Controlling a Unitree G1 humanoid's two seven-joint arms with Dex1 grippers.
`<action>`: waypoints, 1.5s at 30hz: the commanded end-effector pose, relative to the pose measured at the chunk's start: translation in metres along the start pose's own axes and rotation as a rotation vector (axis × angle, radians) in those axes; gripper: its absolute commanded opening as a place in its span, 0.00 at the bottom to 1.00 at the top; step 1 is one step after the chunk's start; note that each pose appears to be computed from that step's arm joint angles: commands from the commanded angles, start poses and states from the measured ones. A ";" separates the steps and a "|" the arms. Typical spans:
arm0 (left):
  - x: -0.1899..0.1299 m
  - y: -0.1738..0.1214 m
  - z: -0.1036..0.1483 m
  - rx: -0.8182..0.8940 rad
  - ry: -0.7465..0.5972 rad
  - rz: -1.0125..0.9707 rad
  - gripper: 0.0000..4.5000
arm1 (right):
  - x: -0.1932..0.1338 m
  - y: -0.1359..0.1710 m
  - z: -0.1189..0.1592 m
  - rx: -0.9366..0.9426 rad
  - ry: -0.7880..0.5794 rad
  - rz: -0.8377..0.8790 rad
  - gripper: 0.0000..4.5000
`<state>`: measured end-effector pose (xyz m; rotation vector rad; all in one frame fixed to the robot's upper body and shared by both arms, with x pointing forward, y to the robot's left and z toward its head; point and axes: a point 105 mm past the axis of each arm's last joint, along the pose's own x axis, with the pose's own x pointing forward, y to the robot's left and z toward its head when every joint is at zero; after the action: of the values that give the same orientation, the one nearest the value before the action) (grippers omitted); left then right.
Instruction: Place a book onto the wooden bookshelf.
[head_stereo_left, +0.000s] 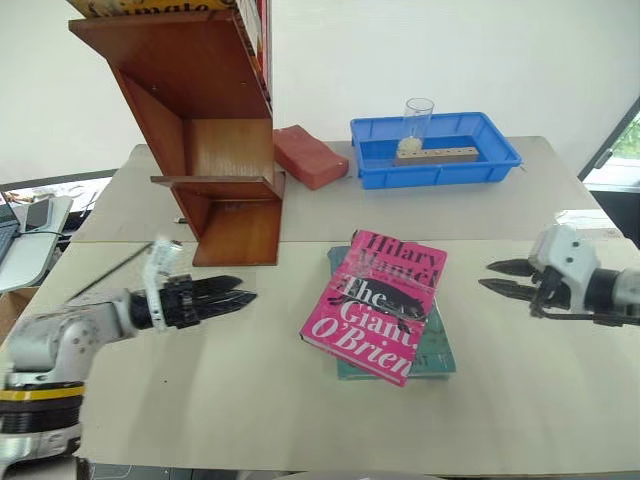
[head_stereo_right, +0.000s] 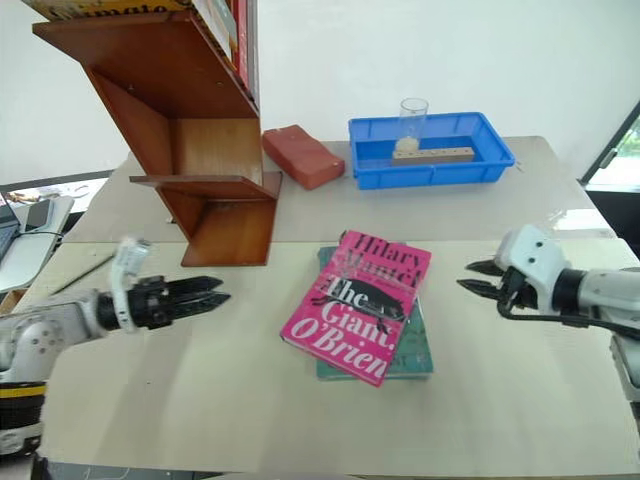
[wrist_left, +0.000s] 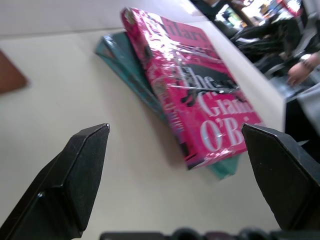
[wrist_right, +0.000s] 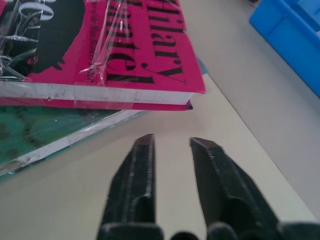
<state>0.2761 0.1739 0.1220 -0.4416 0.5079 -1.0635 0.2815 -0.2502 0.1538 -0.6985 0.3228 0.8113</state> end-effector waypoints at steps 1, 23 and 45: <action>0.016 0.003 -0.006 -0.083 0.003 -0.049 1.00 | 0.010 0.003 0.003 -0.040 0.011 -0.008 0.01; 0.104 0.013 -0.027 -0.344 -0.063 -0.117 1.00 | 0.094 0.024 0.033 -0.058 -0.163 0.129 0.01; 0.066 -0.025 0.020 -0.027 -0.238 -0.082 0.16 | 0.050 0.006 0.061 -0.073 -0.237 0.081 0.00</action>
<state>0.2892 0.0988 0.1112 -0.7080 0.4498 -1.0628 0.3128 -0.1708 0.1468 -0.6460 0.1599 1.0104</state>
